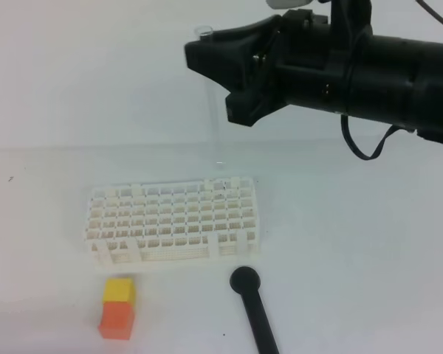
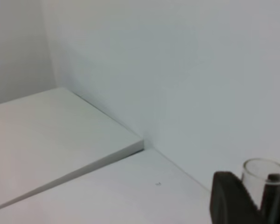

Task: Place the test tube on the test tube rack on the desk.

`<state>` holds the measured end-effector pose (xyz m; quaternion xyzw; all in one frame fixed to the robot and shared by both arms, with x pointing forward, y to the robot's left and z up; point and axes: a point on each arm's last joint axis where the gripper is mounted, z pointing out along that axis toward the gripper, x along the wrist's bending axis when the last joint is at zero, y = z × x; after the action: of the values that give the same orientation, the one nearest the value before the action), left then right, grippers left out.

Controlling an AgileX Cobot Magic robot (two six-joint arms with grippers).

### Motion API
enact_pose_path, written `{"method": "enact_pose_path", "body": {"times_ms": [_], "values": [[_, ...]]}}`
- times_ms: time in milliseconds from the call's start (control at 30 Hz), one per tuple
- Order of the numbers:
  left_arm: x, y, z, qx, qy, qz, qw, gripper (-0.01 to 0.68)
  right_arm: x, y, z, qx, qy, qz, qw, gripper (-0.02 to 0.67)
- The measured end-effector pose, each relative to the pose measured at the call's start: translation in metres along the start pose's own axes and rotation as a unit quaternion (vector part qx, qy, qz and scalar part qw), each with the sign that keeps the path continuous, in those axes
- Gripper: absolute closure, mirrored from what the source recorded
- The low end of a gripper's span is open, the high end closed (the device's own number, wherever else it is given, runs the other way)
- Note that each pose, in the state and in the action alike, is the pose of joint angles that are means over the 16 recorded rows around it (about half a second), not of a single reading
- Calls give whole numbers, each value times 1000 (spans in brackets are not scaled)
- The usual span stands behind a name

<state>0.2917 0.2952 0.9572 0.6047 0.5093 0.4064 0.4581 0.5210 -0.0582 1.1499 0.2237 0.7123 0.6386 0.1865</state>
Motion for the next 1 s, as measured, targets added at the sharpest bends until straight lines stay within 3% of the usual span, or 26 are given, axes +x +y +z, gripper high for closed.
{"method": "enact_pose_path", "body": {"times_ms": [267, 500, 733, 1000], "values": [[2, 0, 0, 0, 19, -5, 1000, 674, -14, -19, 11, 27, -13, 19, 999, 525], [8, 0, -1, 2, 71, -18, 997, 674, -11, -28, 20, 65, -32, 38, 997, 525], [13, -1, -2, 3, 121, -31, 992, 674, 10, -30, 32, 80, -80, 43, 993, 525], [15, -1, -3, 4, 138, -36, 990, 674, 55, -28, 57, -7, -94, -3, 996, 525]]}}
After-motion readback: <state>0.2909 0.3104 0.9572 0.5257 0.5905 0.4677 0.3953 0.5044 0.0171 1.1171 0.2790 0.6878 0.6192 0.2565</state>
